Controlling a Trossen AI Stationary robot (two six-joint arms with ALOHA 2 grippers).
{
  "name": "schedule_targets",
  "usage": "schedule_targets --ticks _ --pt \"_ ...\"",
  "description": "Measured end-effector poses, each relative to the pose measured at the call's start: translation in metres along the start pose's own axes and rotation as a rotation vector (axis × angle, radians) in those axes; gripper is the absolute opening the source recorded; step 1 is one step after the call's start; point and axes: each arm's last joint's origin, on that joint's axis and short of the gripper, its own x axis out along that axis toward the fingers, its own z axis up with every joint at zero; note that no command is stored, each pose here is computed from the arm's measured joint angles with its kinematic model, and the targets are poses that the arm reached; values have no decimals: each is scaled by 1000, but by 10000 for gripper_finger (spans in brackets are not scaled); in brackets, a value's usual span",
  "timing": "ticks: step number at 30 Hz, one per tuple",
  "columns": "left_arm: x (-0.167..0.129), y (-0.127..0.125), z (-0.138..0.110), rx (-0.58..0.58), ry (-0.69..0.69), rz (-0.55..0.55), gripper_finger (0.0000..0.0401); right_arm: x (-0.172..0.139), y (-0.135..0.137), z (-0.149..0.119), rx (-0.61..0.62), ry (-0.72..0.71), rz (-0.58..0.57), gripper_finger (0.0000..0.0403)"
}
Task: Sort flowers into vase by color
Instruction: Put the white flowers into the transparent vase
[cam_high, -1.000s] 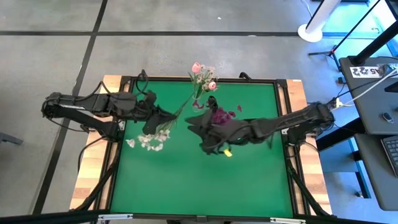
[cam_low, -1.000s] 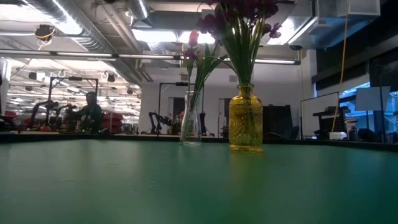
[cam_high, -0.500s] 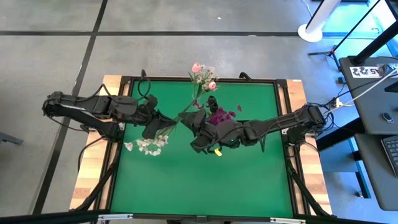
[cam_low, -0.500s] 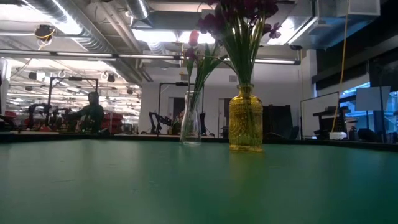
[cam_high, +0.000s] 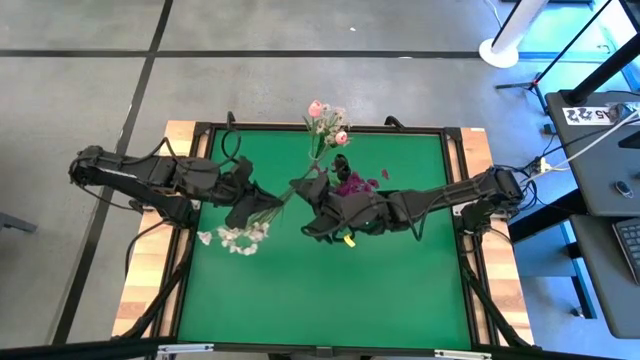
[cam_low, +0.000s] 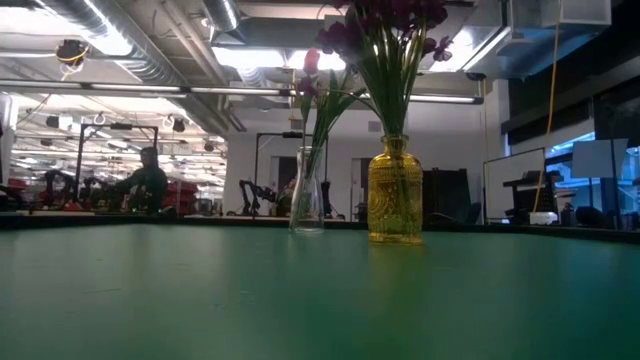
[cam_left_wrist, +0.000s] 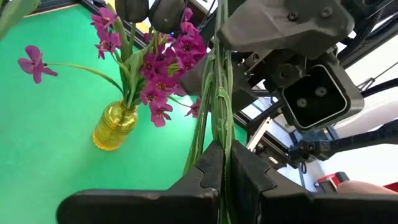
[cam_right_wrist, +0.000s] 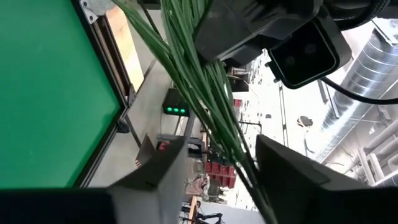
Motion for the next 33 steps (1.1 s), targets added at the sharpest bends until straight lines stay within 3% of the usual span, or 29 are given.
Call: schedule_targets --ticks 12,20,33 --pt "0 0 0 1 0 -4 11 0 1 0 -8 3 10 14" --pt "0 -1 0 72 17 -28 20 0 1 -1 -14 32 6 10" --pt "-15 -6 10 200 -86 -93 122 0 1 -4 -44 127 2 5"
